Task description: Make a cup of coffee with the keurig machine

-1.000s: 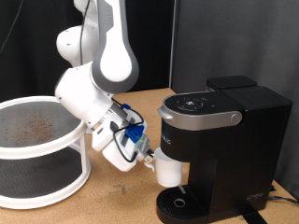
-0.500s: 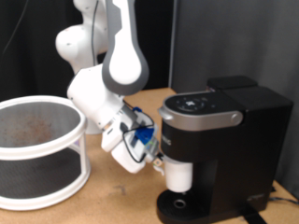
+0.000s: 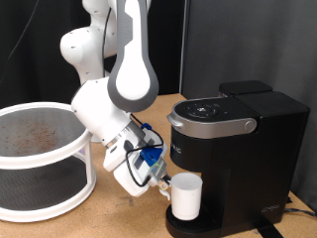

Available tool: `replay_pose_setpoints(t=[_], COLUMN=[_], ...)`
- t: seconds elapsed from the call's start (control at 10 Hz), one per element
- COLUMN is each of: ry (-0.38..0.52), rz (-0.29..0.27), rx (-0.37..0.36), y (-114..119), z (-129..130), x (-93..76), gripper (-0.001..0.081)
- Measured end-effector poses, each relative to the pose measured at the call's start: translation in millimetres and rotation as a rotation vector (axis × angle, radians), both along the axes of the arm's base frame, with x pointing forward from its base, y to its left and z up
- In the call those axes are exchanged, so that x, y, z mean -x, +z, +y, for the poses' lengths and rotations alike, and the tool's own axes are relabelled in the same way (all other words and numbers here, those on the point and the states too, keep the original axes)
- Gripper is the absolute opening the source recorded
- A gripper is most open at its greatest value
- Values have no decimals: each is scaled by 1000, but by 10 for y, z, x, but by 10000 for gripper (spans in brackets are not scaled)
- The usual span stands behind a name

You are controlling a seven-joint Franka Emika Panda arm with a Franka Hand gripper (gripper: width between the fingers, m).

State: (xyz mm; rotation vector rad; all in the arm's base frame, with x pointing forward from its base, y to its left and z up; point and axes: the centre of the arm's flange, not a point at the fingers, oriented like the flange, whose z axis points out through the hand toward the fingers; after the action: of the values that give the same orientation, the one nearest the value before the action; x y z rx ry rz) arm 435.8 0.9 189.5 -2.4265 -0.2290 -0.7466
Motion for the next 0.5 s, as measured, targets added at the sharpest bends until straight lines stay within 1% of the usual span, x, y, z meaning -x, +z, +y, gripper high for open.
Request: replay_pose_setpoints(t=[0.2, 0.4, 0.5], ry=[-3, -4, -8], rz=[13, 15, 14], rx=[15, -15, -31], y=[-100, -168, -185], z=[-64, -97, -111], x=[-52, -79, -82], gripper=[72, 72, 95])
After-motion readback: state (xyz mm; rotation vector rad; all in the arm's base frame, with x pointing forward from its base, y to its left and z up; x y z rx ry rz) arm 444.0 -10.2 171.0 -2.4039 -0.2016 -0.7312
